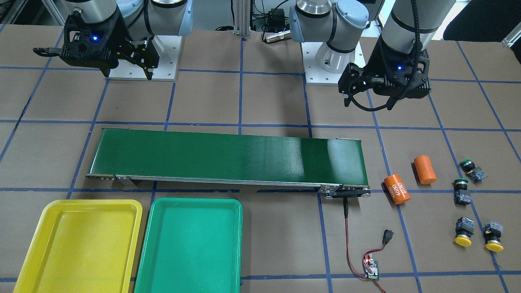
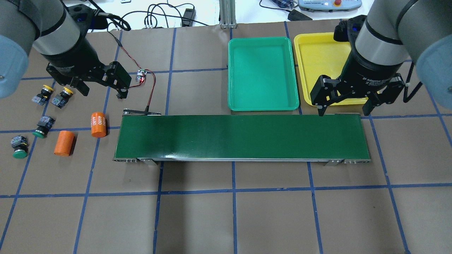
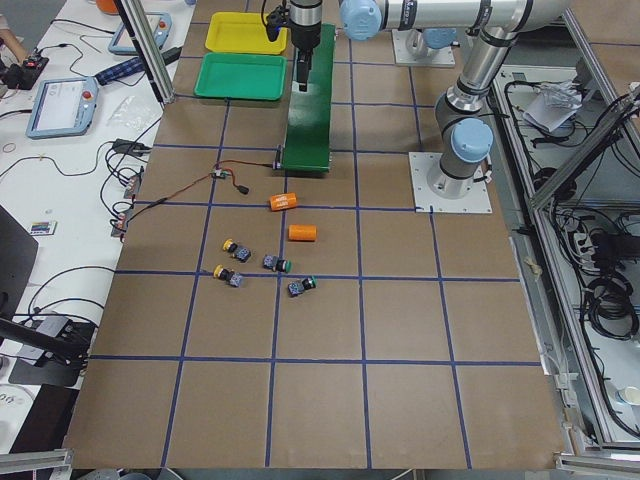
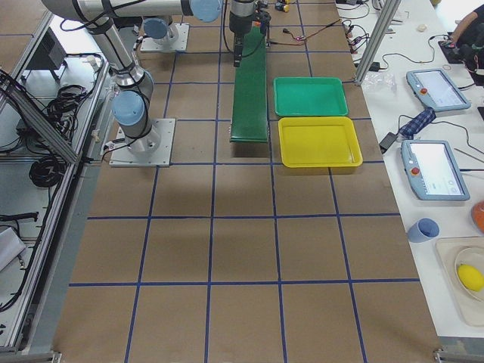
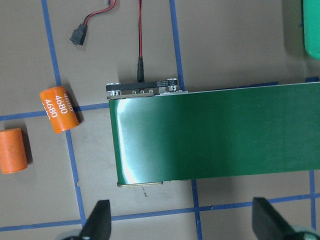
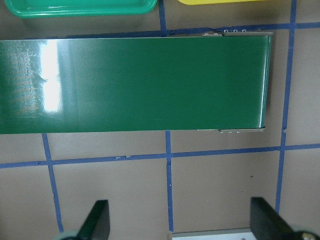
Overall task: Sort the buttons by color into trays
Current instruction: 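Move the left gripper off the belt toward the loose buttons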
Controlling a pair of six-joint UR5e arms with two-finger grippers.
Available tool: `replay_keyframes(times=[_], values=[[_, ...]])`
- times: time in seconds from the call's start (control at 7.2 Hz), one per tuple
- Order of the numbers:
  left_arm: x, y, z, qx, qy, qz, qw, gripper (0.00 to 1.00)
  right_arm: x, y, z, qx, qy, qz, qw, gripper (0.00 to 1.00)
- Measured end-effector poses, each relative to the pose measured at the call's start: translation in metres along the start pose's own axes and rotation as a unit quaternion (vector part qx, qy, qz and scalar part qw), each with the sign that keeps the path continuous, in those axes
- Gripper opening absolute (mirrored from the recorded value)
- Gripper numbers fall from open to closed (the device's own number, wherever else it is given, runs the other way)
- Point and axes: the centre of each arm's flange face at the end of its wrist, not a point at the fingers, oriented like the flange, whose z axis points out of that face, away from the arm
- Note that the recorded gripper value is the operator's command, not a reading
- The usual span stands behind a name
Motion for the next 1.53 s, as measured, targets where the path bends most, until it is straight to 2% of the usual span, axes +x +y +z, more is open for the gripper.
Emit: replay_keyframes(times=[0.42,1.11,1.53], values=[[-0.002,-0.006,-0.012,0.006,-0.001,-0.02,0.9998,1.0,0.0,-0.001,0.001,0.0,0.0,0.0,1.0,1.0],[0.001,-0.008,-0.038,0.019,0.002,-0.02,0.9996,1.0,0.001,-0.002,0.0,0.002,0.004,-0.005,1.0,1.0],[0.002,-0.002,-0.03,0.003,-0.001,-0.015,0.9999,1.0,0.002,-0.002,0.0,0.001,0.005,-0.005,1.0,1.0]])
